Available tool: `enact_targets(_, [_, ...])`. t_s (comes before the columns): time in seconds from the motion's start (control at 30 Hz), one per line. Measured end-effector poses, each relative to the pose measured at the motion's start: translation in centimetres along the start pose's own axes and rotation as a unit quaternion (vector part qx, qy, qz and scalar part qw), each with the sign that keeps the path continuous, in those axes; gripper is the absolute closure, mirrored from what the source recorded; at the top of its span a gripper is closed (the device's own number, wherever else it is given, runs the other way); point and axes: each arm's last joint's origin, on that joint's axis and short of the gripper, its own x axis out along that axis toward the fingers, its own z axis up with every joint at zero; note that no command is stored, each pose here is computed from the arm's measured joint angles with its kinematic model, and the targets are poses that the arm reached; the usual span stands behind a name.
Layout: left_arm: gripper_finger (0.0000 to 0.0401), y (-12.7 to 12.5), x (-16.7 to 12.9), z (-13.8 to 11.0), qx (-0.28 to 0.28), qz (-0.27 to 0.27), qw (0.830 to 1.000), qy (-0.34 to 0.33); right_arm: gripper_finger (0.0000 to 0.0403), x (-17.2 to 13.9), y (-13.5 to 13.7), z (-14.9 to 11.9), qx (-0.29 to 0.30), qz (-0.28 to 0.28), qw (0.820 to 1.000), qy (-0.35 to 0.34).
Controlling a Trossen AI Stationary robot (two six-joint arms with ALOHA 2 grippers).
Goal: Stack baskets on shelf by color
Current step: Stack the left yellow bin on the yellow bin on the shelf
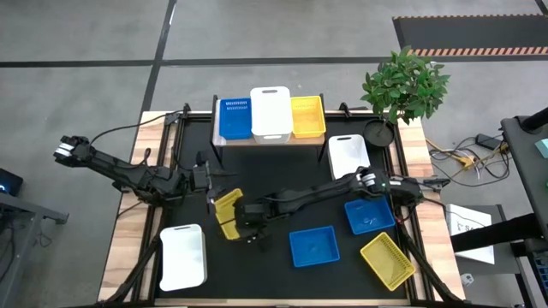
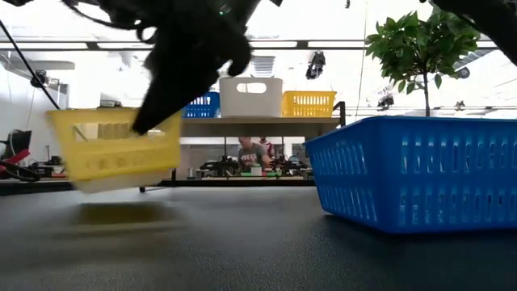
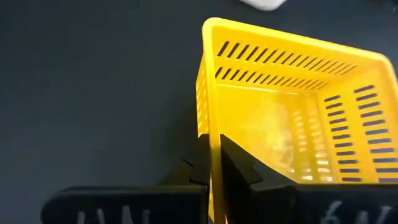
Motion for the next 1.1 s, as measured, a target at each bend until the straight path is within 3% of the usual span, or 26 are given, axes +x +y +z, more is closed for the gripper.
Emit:
enact_targets(0.33, [0.0308, 0.0, 0.0, 0.0, 0.0, 0.0, 1.0, 0.001, 0.0394, -6.4, 1.3, -1.8, 0.023, 0.009, 0.999, 0.033])
enact_targets(0.63, [0.0308, 0.0, 0.0, 0.0, 0.0, 0.0, 1.0, 0.0, 0.0394, -15.0, 2.5, -3.6, 0.075, -0.028, 0.996, -0.027])
enact_targets(0.9, [0.0308, 0.0, 0.0, 0.0, 0.0, 0.0, 1.0, 0.0, 0.0394, -23.4, 2.9, -4.7, 0.086, -0.13, 0.984, -0.085])
enact_targets(1.1, [0.0308, 0.0, 0.0, 0.0, -0.002, 0.001, 1.0, -0.002, 0.0394, -28.2, 1.7, -6.9, 0.089, -0.233, 0.966, -0.069])
